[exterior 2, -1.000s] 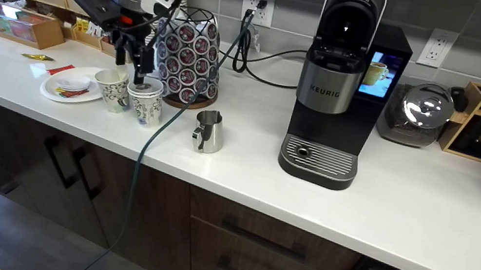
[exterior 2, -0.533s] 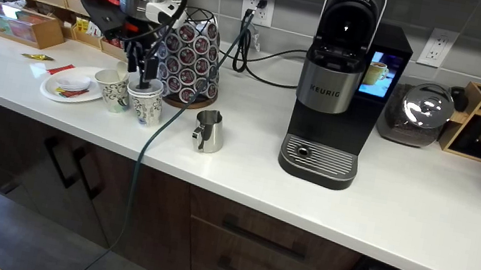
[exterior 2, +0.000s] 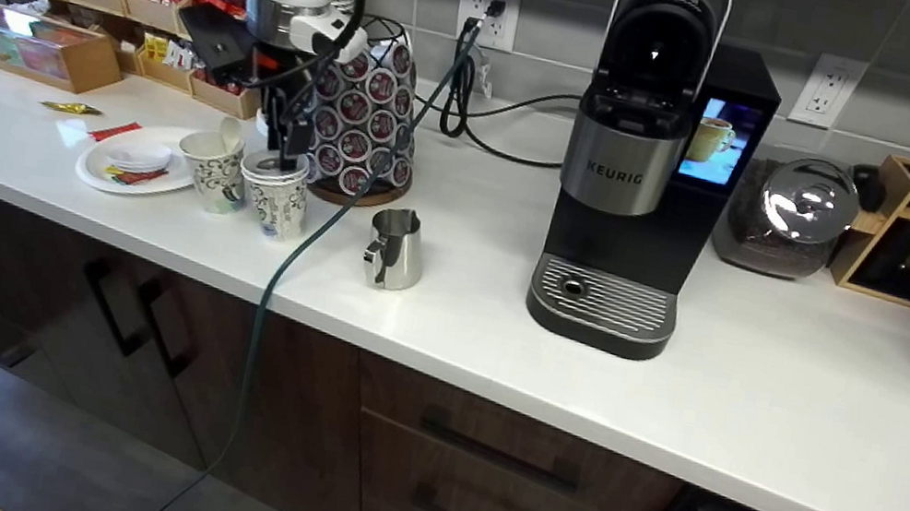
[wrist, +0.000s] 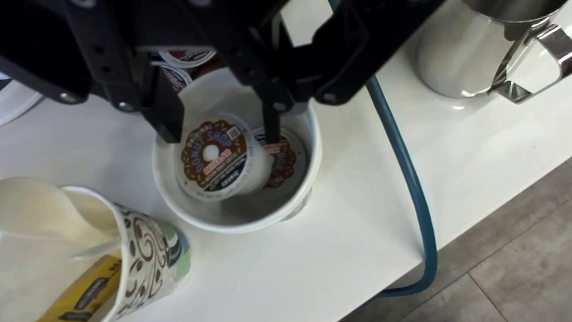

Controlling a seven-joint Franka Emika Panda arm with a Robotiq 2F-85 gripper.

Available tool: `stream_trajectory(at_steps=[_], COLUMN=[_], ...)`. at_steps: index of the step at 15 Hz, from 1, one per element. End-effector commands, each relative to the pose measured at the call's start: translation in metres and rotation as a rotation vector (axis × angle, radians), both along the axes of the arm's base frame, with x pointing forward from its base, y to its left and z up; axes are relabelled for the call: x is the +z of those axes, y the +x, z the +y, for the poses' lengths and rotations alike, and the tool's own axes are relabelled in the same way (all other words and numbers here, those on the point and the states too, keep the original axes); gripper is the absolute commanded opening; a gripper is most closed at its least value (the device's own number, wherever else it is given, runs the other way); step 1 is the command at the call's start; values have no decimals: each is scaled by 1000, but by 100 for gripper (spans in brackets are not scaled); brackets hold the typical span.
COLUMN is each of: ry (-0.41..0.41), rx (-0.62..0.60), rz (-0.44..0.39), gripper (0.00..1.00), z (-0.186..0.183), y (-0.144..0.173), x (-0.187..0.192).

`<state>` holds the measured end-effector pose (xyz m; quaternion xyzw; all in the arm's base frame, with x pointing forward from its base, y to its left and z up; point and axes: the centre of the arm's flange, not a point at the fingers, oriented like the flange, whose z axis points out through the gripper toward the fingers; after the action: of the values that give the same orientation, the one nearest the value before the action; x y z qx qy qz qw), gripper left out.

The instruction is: Remove the coffee pod from the two stacked coffee cups on the right then put the coffee pod on the base of the coffeemaker.

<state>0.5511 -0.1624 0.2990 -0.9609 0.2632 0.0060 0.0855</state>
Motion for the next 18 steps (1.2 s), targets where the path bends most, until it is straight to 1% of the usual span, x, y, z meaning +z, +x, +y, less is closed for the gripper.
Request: stream_trajectory(at_steps=[1, 3, 5, 6, 7, 9, 10, 11, 15, 18], ry=[11, 12, 13, 14, 17, 24, 29, 35, 62, 85], rx=[-37, -34, -29, -25, -22, -18, -18, -19, -47, -62], rz=[15, 32, 47, 49, 51, 57, 59, 63, 123, 138], gripper=[45, 37, 38, 30, 29, 6, 5, 0, 1, 0], z=[-13, -15, -12, -11, -9, -8, -7, -8, -12, -14], y=[5, 3, 2, 2, 3, 5, 5, 5, 3, -3], x=[-9, -14, -19, -21, -23, -24, -23, -21, -10, 4])
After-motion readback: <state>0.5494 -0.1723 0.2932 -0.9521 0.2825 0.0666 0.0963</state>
